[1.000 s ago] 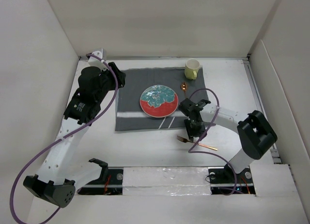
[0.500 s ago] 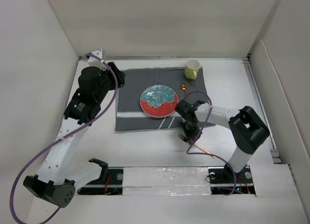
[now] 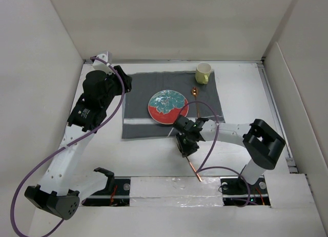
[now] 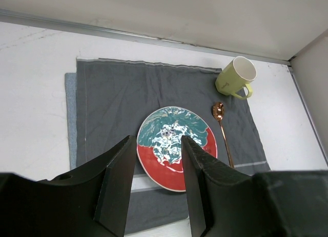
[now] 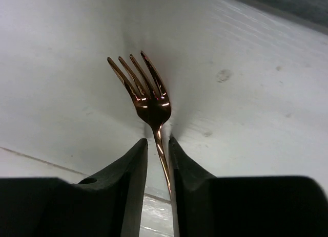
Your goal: Set the dinner table for one person
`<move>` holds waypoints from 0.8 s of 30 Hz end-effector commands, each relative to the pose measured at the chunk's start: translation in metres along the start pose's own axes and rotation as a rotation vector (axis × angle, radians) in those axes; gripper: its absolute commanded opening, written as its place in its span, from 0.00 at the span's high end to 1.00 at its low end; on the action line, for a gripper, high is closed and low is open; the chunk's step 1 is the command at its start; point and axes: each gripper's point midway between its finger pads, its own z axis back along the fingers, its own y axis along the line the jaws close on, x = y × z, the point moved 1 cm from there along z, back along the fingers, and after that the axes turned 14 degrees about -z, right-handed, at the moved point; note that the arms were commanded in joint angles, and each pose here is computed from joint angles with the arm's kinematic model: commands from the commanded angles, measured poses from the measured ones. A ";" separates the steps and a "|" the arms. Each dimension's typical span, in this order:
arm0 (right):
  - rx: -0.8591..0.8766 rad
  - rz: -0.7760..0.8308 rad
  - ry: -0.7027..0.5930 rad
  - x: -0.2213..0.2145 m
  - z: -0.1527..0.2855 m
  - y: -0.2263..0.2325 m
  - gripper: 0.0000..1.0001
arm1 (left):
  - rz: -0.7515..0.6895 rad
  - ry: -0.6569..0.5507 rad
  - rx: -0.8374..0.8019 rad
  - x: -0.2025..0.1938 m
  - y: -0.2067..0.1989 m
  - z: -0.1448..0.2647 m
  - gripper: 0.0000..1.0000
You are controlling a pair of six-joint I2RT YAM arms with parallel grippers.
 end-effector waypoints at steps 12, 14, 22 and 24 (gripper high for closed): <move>0.023 0.050 -0.148 -0.014 -0.027 0.022 1.00 | 0.012 -0.043 0.007 0.009 0.003 0.009 0.63; 0.061 0.072 -0.180 -0.008 -0.013 0.040 1.00 | 0.014 -0.045 0.008 0.009 0.003 0.010 0.63; 0.212 0.096 -0.296 0.039 0.054 0.112 1.00 | 0.011 -0.047 0.020 0.008 0.006 0.019 0.63; 0.241 0.101 -0.314 0.056 0.066 0.132 1.00 | 0.011 -0.048 0.026 0.007 0.008 0.022 0.63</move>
